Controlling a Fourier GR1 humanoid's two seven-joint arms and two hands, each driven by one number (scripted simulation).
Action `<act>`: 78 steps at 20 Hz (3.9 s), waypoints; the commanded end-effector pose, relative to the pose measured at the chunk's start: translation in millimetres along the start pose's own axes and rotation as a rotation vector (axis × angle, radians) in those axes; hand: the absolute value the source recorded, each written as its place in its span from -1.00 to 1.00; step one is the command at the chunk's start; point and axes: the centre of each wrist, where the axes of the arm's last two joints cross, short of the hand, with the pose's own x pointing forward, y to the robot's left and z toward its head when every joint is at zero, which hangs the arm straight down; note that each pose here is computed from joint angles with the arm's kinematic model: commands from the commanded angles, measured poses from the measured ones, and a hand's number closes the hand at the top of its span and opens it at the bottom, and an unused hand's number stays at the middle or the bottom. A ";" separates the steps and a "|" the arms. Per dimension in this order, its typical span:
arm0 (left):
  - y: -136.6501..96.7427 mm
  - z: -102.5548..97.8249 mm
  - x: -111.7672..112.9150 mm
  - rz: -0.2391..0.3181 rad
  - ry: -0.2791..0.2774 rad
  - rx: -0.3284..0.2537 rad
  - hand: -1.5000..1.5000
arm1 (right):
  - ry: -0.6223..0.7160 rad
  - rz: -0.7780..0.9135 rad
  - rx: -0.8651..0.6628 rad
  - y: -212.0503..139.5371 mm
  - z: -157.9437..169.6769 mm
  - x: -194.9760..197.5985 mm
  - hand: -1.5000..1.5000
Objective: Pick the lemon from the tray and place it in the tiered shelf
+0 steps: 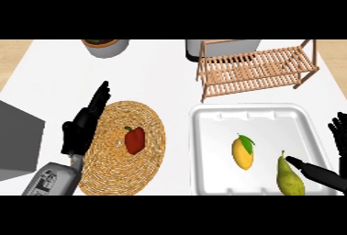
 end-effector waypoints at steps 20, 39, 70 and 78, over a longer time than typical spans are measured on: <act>-18.6 -8.4 4.1 0.013 0.001 -0.005 0.00 | 0.274 0.708 0.456 39.8 15.3 165.1 -1.00; -12.0 14.7 -4.9 0.011 -0.012 -0.012 0.00 | 0.279 0.717 0.369 95.9 24.5 183.9 -1.00; -5.2 12.3 -5.5 0.006 0.007 -0.013 0.00 | 0.361 0.837 0.382 130.3 13.0 103.7 -1.00; -32.1 -3.5 5.0 -0.007 -0.015 -0.004 0.00 | 0.397 0.845 0.403 130.7 1.2 70.0 -1.00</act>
